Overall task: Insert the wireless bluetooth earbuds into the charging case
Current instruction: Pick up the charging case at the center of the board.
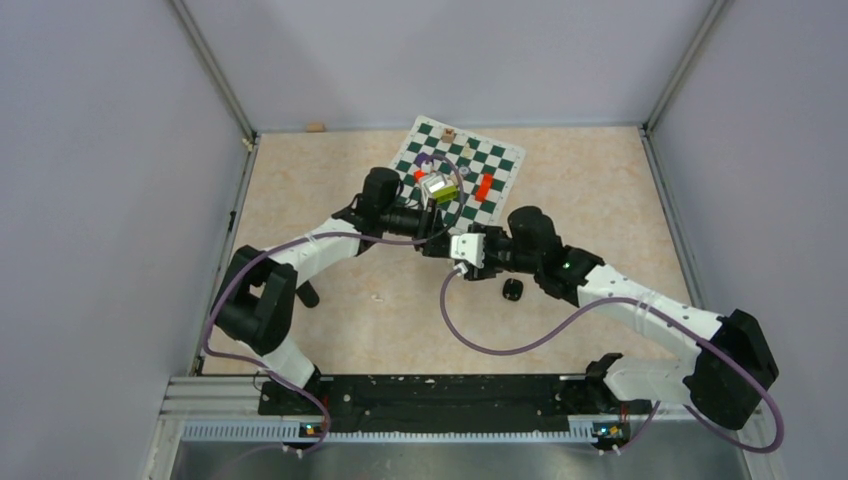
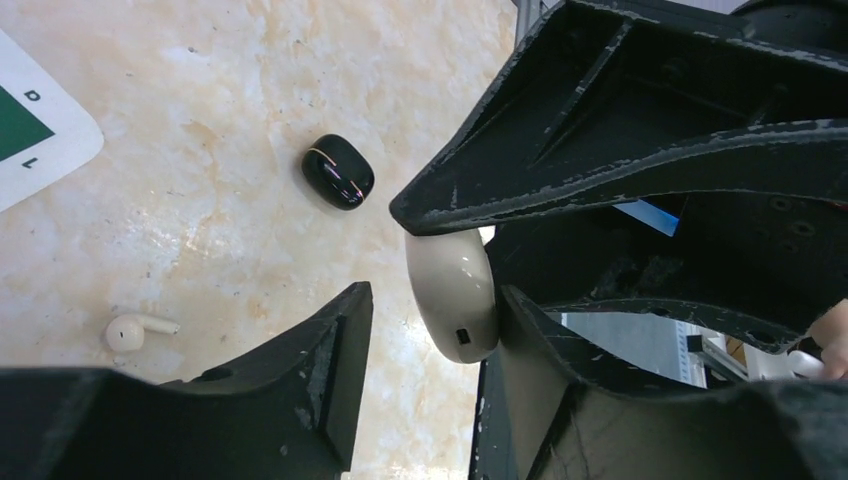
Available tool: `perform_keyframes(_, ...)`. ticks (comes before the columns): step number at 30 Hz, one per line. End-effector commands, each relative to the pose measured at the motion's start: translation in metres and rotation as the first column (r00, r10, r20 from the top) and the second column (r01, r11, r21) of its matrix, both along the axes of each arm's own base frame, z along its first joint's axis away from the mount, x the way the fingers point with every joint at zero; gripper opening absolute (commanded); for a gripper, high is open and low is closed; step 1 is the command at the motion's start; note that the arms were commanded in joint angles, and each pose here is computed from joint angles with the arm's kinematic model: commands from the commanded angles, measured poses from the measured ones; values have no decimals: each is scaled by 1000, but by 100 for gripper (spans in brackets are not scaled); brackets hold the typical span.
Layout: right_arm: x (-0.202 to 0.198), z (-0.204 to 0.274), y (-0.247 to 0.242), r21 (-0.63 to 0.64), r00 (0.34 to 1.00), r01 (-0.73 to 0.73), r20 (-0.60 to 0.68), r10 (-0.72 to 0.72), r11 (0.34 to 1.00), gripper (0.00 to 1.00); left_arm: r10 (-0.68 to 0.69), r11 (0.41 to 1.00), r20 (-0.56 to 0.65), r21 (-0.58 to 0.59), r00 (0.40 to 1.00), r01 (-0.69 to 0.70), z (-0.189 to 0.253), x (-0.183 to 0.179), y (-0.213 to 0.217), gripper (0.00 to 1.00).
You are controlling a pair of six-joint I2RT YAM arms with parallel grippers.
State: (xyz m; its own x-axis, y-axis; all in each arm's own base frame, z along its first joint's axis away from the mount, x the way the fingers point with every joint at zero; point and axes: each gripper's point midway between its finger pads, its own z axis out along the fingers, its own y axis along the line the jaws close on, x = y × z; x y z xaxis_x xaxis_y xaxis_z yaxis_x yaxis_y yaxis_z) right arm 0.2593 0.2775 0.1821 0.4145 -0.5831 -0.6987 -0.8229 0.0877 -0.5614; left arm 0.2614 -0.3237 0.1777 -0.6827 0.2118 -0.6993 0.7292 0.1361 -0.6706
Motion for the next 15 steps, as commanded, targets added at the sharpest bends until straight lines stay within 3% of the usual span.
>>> perform_keyframes(1, 1, 4, 6, 7, 999, -10, 48, 10, 1000, 20, -23, 999, 46, -41, 999, 25, 16, 5, -5, 50)
perform_keyframes(5, 1, 3, 7, 6, 999, -11, 50, 11, 1000, 29, -26, 999, 44, -41, 999, 28, 16, 4, -5, 40)
perform_keyframes(8, 1, 10, 11, 41, 1000, 6, 22, -7, 999, 69, -33, 998, 45, -43, 998, 35, 15, 2, -6, 33)
perform_keyframes(11, 0, 25, 18, 102, 999, 30, -47, -25, 994, 98, -43, 997, 59, -54, 997, 46, 17, 0, -5, 24)
perform_keyframes(15, -13, 52, 21, 217, 979, 10, -201, 34, 976, 99, -58, 995, 101, -70, 993, 65, 22, -7, -2, 23)
